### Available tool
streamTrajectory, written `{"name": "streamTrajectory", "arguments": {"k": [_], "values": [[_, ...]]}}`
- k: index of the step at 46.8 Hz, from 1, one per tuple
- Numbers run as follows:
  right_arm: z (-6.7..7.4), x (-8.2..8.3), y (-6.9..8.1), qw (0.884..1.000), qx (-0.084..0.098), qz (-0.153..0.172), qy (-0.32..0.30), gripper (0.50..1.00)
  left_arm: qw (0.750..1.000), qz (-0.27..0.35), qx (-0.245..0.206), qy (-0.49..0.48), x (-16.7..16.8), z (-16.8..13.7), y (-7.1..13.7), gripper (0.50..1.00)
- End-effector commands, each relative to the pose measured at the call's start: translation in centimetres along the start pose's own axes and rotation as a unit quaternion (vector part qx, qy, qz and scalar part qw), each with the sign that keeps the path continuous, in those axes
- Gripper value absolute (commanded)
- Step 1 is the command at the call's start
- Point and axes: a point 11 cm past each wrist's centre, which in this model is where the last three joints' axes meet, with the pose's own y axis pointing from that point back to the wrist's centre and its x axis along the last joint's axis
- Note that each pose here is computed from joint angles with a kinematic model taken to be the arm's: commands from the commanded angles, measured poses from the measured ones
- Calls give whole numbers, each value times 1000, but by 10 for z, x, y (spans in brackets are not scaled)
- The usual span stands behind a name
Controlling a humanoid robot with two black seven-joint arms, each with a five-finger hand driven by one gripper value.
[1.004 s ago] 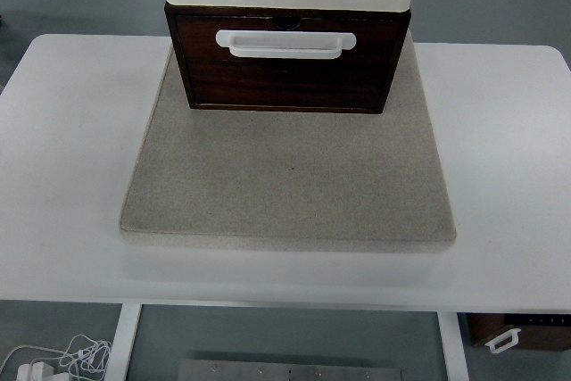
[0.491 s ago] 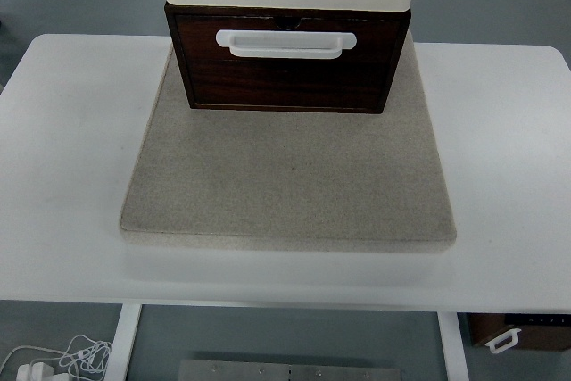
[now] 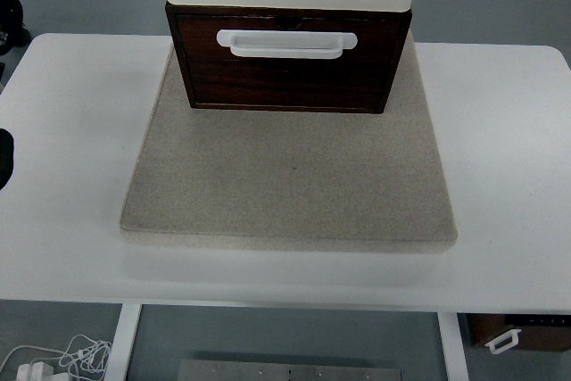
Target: Close the drawer under the combination cabinet
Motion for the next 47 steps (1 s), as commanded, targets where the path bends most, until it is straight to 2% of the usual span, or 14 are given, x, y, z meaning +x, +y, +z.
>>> {"name": "streamTrajectory", "arguments": {"k": [1,8,13,26,34,40,47], "values": [[0,0,0,1000,0,2,0,952,1000,6,17,-9,6,-19,2,1000],[0,1,0,1000,1,3,-4,952,1000,12,21,18,11,-43,6,1000],[0,1,0,1000,1,3,-7,952,999,12,48,11,12,-75,10,1000],[-2,1,0,1000,2,3,-10,952,996,0,77,36,-6,-114,11,1000],[-4,2,0,1000,5,4,-10,952,995,-6,88,45,-15,-130,12,1000],[-12,2,0,1000,11,4,-8,952,995,-4,85,47,-13,-130,13,1000],[-12,2,0,1000,11,4,-9,952,995,8,83,61,-6,-131,14,1000]]}}
